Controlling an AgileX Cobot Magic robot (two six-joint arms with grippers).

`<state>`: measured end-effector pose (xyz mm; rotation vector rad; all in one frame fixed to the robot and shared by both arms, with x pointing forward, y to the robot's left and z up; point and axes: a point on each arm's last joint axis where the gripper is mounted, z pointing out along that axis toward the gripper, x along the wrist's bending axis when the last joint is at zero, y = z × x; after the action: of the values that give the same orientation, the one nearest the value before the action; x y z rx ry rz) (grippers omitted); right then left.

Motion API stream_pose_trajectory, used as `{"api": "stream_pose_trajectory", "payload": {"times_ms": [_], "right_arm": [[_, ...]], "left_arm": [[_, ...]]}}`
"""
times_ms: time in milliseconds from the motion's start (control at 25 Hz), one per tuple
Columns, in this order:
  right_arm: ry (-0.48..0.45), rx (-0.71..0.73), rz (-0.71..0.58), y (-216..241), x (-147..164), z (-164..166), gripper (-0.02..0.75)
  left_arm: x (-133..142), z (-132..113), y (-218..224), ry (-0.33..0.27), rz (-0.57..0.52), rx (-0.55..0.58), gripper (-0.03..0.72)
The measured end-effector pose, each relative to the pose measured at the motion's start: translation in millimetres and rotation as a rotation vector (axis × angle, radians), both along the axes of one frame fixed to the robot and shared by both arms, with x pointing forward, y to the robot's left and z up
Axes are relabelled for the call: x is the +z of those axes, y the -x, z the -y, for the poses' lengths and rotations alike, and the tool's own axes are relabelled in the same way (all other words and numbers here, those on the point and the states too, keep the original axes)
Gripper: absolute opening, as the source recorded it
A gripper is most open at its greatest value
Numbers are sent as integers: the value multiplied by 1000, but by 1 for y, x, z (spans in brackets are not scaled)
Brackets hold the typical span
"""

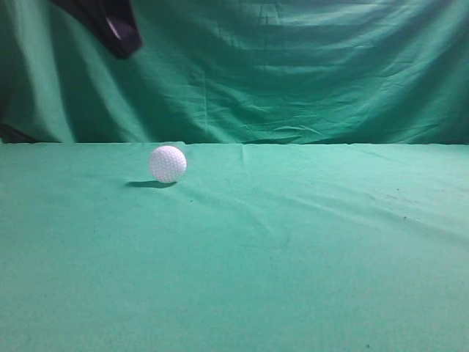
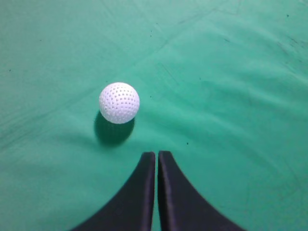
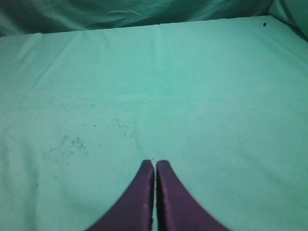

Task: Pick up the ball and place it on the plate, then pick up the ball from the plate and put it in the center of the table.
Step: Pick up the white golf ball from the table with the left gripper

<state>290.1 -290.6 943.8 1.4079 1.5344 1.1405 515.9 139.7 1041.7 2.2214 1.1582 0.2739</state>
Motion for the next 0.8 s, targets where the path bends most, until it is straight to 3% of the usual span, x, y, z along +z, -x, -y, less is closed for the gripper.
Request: {"api": "stream_pose_trajectory", "payload": {"times_ms": [520,640,800], "right_arm": [[0,0,0,0,0,0,0],[0,0,0,0,0,0,0],[0,0,0,0,0,0,0]], "left_arm": [[-42,32,-61,-102,-80,39,0],[-48,33,-63,-110,-92,38,139],[-57,34,-65,-104,-119,69,489]]}}
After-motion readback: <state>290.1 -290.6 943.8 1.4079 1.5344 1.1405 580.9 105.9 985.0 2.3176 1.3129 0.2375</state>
